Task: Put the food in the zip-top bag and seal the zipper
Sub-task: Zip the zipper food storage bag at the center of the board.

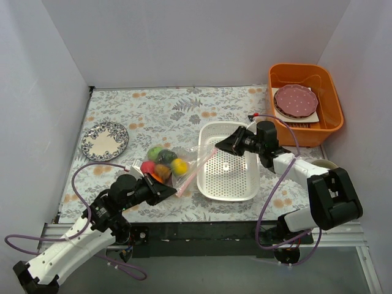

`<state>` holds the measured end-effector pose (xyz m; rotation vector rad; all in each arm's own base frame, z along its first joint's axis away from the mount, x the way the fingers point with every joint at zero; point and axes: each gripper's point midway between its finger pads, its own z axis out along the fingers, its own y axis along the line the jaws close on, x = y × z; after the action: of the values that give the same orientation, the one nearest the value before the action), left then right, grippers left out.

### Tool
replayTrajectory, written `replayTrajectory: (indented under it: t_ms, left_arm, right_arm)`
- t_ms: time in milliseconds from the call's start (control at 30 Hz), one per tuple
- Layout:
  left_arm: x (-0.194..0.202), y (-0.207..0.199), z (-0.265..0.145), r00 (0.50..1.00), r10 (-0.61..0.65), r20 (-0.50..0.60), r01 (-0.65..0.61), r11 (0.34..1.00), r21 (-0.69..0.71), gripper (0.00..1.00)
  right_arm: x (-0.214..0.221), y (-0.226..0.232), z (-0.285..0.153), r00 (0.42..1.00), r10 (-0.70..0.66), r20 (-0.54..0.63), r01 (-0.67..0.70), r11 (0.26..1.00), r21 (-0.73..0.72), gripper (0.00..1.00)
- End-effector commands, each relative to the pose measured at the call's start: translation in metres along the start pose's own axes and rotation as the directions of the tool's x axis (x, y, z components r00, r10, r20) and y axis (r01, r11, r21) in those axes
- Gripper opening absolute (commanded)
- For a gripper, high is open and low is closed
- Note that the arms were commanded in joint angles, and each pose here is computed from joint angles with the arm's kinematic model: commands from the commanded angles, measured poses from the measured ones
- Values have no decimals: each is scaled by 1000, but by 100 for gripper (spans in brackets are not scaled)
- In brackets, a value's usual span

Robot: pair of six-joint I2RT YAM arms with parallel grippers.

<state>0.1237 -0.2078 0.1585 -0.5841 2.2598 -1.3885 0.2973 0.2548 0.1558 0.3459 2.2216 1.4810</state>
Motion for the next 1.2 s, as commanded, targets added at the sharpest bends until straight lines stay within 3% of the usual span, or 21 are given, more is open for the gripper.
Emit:
replayTrajectory:
  t_ms: [0,33,67,167,267,367,533,700,800,900,1000,1167]
  left_arm:
    - [-1,-10,-5,1000,21,-1,-21,1000,9,0]
    - [-2,-10,-5,1000,20,3,-20,1000,10,0]
    - [-3,-10,-4,1000,18,8,-18,1000,12,0]
    - [-3,-14,-2,1000,10,11,-11,999,33,0]
    - [-2,-18,0,1000,11,1,-11,999,46,0]
    - [-2,-22,4,1000,28,-9,-28,999,45,0]
    - [-1,-25,7,998,57,-23,-56,998,36,0]
    - [1,-22,6,998,56,-30,-55,998,39,0]
    - [2,-19,5,998,50,-31,-48,998,37,0]
    - [1,-17,4,999,42,-27,-41,999,35,0]
    - [2,-15,5,999,45,-28,-44,999,30,0]
    - [2,-15,6,998,49,-34,-48,999,26,0]
  right_arm:
    - [-36,20,2,986,-151,68,152,988,0,7]
    - [-37,20,2,985,-163,64,162,987,7,8]
    - [-39,20,3,982,-179,63,179,984,16,17]
    - [-44,21,-2,976,-193,97,190,981,42,53]
    - [-49,13,-16,965,-187,185,170,980,104,69]
    - [-46,14,-29,958,-171,231,152,983,98,74]
    - [-19,6,-37,979,-47,201,41,999,32,72]
    - [-15,-1,-28,987,-6,159,2,1000,25,70]
    - [-15,1,-17,993,-6,121,6,1000,-3,65]
    - [-17,3,-9,996,8,94,-6,1000,-25,51]
    - [-17,7,-6,997,4,74,-1,999,-42,45]
    - [-18,8,-11,994,-8,105,12,999,-41,48]
